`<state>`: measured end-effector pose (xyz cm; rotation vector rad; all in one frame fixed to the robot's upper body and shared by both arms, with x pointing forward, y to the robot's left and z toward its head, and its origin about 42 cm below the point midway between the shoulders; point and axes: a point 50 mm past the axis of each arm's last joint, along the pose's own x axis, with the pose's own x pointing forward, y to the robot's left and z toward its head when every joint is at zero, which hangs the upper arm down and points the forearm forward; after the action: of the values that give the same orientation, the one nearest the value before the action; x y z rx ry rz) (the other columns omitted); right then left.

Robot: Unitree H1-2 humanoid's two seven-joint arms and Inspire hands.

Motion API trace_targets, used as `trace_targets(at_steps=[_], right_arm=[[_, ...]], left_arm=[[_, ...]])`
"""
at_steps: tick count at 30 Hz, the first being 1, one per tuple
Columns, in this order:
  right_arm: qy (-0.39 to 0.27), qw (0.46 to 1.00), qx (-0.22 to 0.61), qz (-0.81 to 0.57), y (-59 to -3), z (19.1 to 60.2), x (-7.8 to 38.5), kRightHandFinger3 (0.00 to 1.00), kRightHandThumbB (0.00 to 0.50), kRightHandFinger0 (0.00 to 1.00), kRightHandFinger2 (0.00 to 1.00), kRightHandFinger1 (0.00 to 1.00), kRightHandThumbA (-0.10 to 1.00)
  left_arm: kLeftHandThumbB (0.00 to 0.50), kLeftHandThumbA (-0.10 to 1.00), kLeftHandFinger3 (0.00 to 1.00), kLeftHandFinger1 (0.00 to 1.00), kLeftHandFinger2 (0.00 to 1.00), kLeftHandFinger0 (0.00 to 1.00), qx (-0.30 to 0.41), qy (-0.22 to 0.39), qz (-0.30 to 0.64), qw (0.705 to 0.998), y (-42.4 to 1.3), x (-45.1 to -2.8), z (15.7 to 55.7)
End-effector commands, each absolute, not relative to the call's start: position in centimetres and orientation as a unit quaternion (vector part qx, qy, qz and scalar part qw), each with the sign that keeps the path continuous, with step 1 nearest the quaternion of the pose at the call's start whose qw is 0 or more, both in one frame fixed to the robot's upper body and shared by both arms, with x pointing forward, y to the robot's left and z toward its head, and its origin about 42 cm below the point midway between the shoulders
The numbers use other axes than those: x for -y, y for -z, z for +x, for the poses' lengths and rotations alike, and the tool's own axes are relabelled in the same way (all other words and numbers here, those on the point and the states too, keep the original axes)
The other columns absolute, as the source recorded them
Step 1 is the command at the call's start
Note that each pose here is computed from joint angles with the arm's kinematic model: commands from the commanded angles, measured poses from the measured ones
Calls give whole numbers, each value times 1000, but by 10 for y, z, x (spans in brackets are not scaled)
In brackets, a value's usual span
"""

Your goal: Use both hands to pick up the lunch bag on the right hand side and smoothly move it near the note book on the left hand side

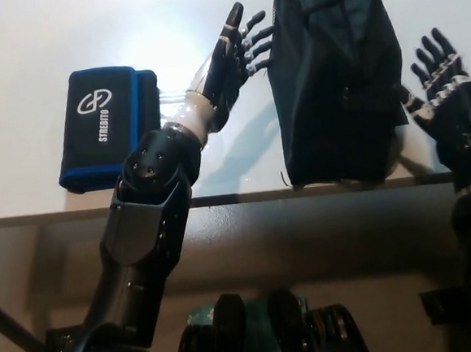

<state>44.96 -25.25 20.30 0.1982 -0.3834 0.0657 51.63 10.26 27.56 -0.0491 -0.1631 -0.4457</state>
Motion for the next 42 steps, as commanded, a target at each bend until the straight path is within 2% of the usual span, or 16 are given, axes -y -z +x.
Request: trace_targets(at_steps=[1,2,4,5,10,11,13,18,22,27,30,32,35,38,42], right_arm=[[-56,965,208,152,-220,479,237,1000,269,1000,1000,1000,1000],[-59,964,205,158,-220,483,234,1000,270,1000,1000,1000,1000],[-65,963,202,169,-220,489,229,1000,286,1000,1000,1000,1000],[-71,962,200,175,-220,492,226,1000,264,1000,1000,1000,1000],[-88,958,192,196,-221,502,209,1000,305,1000,1000,1000,1000],[-101,954,189,209,-222,504,203,1000,334,1000,1000,1000,1000],[-108,952,184,220,-223,506,195,1000,351,1000,1000,1000,1000],[-131,941,178,255,-227,506,176,1000,335,1000,1000,1000,1000],[-157,934,174,269,-231,506,157,1000,348,1000,1000,1000,1000],[-173,930,167,280,-233,506,135,1000,371,1000,1000,1000,1000],[-187,926,164,285,-234,506,124,1000,340,1000,1000,1000,1000],[-192,926,162,284,-236,507,115,1000,353,1000,1000,1000,1000],[-208,920,157,293,-236,507,105,1000,343,1000,1000,1000,1000],[-216,924,151,278,-235,508,92,1000,353,1000,1000,1000,1000],[-225,921,145,282,-235,510,81,1000,355,1000,1000,1000,1000]], left_arm=[[408,1000,1000,1000,1000,1000,104,241,-36,964,-298,-87,526],[428,1000,1000,1000,1000,1000,101,240,-29,965,-297,-86,527],[433,1000,1000,1000,1000,1000,99,236,-18,967,-296,-86,528],[432,1000,1000,1000,1000,1000,98,236,-13,967,-294,-86,529],[432,1000,1000,1000,1000,1000,92,235,-7,968,-288,-85,530],[440,1000,1000,1000,1000,1000,88,238,-9,967,-286,-85,530],[446,1000,1000,1000,1000,1000,87,238,-10,967,-284,-84,531],[427,1000,1000,1000,1000,1000,90,242,-11,966,-282,-81,528],[424,1000,1000,1000,1000,1000,96,245,-5,965,-281,-81,527],[439,1000,1000,1000,1000,1000,94,247,-16,964,-278,-85,527],[459,1000,1000,1000,1000,1000,86,247,-29,965,-275,-90,526],[449,1000,1000,1000,1000,1000,88,244,-29,965,-276,-96,523],[423,1000,1000,1000,1000,1000,104,221,-29,969,-273,-103,520],[356,1000,1000,1000,1000,1000,129,205,-52,969,-268,-111,514],[371,1000,1000,1000,1000,1000,140,206,-45,967,-267,-119,510]])
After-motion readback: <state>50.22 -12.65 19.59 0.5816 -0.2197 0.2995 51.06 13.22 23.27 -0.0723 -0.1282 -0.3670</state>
